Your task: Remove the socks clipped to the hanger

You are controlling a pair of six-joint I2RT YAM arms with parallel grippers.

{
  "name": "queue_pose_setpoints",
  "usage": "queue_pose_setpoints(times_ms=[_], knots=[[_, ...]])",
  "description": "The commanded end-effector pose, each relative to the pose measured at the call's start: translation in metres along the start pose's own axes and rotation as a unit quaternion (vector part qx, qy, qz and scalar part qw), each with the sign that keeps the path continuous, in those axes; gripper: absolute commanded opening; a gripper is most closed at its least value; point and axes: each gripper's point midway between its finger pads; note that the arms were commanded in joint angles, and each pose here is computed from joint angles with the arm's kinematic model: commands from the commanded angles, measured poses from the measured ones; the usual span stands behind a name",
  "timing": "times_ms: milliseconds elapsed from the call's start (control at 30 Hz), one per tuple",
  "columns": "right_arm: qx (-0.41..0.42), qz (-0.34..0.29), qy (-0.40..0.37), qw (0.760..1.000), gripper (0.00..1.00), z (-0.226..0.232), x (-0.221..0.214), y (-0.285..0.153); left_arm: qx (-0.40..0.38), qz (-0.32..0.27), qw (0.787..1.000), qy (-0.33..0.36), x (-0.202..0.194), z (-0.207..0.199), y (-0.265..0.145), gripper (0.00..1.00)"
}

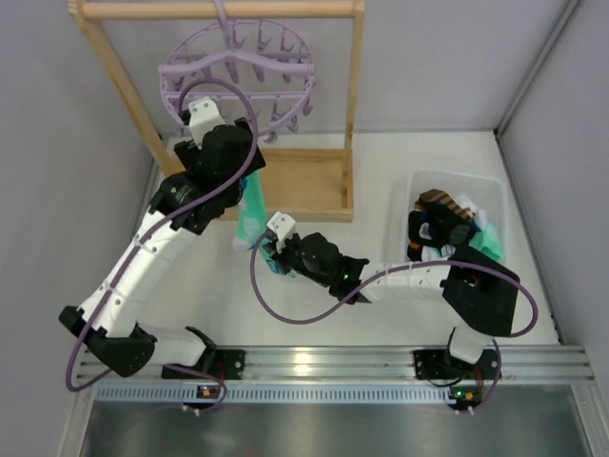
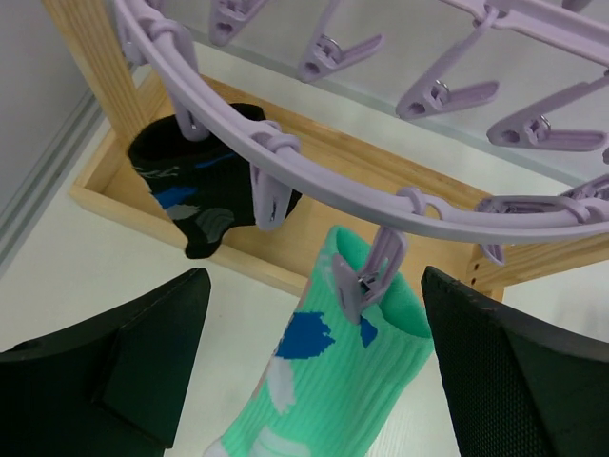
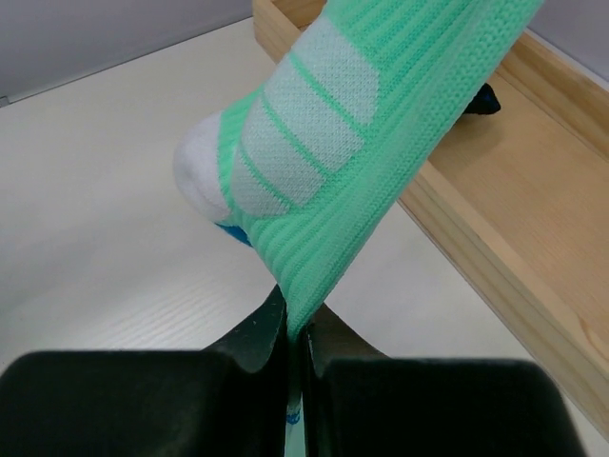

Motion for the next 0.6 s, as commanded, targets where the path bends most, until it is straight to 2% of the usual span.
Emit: queue_pose_setpoints(times_ms=[0, 400, 533, 567], knots=[[0.003, -0.055, 0.004, 0.998, 0.0, 0.011, 0.038, -0.002, -0.021, -0.017, 0.999, -0.022, 0.02, -0.008, -0.004, 0.95], [0.007, -0.051, -0.008, 0.999, 0.0, 0.02, 0.035, 0.004, 0.018, -0.009, 0.999, 0.036, 0.012, -0.017, 0.021, 0.82], [0.01, -0.048, -0.013, 0.999, 0.0, 0.025, 0.032, 0.006, 0.03, -0.006, 0.998, 0.049, 0.009, -0.019, 0.029, 0.76], [0.009, -0.047, -0.013, 0.999, 0.0, 0.025, 0.031, 0.006, 0.037, -0.007, 0.998, 0.051, 0.01, -0.018, 0.03, 0.72]])
Point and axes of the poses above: each gripper's point midway between its finger pads, its own y axis out along the fingers, its own z axis along the line the jaws close on, x = y × z, and after that the axes turned 12 degrees about y, right-handed
